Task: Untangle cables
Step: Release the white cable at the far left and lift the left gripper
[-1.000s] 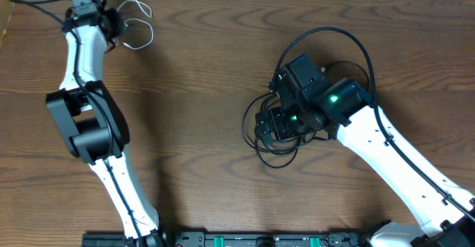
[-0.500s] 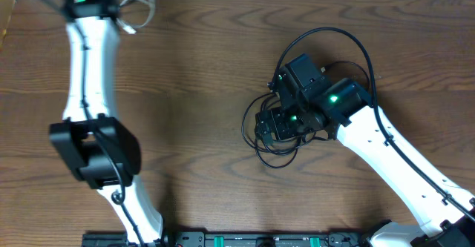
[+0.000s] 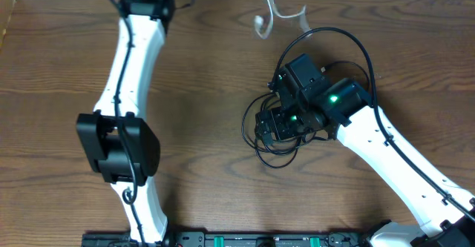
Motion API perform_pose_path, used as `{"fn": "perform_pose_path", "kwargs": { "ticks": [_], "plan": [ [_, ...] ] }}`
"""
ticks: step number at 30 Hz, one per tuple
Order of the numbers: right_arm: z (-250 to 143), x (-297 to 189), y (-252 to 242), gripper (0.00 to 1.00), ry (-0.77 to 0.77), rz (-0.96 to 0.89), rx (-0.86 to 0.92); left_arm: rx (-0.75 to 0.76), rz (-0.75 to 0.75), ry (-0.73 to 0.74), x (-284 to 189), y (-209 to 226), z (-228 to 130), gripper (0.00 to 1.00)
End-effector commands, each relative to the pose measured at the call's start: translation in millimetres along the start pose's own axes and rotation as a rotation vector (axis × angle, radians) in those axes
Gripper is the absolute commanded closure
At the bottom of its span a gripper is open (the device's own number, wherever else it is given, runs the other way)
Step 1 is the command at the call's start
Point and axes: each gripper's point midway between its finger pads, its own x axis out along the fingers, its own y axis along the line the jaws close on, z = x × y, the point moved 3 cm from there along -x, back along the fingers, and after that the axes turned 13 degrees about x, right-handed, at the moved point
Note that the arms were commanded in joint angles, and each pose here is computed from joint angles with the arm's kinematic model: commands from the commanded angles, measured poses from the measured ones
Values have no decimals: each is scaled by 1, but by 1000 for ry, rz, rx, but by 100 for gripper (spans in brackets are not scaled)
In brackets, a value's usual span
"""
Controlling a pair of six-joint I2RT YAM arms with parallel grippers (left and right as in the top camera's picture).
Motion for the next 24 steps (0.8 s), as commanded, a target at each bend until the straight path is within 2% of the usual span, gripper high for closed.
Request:
{"fn": "perform_pose_path", "kwargs": {
  "ticks": [1, 3, 6, 7, 9, 10, 11, 12, 13, 18, 24],
  "plan": [
    [0, -2, 0, 1, -2, 7, 16, -38, 186, -57, -23, 67, 13, 92],
    [0, -2, 0, 1, -2, 7, 16, -61, 284, -77, -39, 107, 14, 92],
    [0, -2, 0, 1, -2, 7, 16, -15, 555, -90, -75, 189, 11, 92],
    [0, -2, 0, 1, -2, 7, 16, -4, 653, -86, -89, 215, 7, 83],
    [0, -2, 0, 1, -2, 7, 16, 3, 845, -76, -125, 265, 0, 49],
    [0, -2, 0, 1, -2, 7, 16, -6, 916, -77, -144, 282, -2, 44],
    [0, -2, 0, 1, -2, 7, 16, -27, 971, -79, -164, 299, -4, 28],
    [0, -2, 0, 1, -2, 7, 16, -45, 1002, -83, -181, 311, -5, 8],
    [0, -2, 0, 1, -2, 7, 16, -61, 1027, -83, -196, 321, -7, 4],
    [0, -2, 0, 1, -2, 7, 16, -174, 1110, 15, -245, 349, -38, 4],
    [0, -2, 0, 1, -2, 7, 16, -235, 1072, 113, -243, 343, -62, 3]
  ]
}}
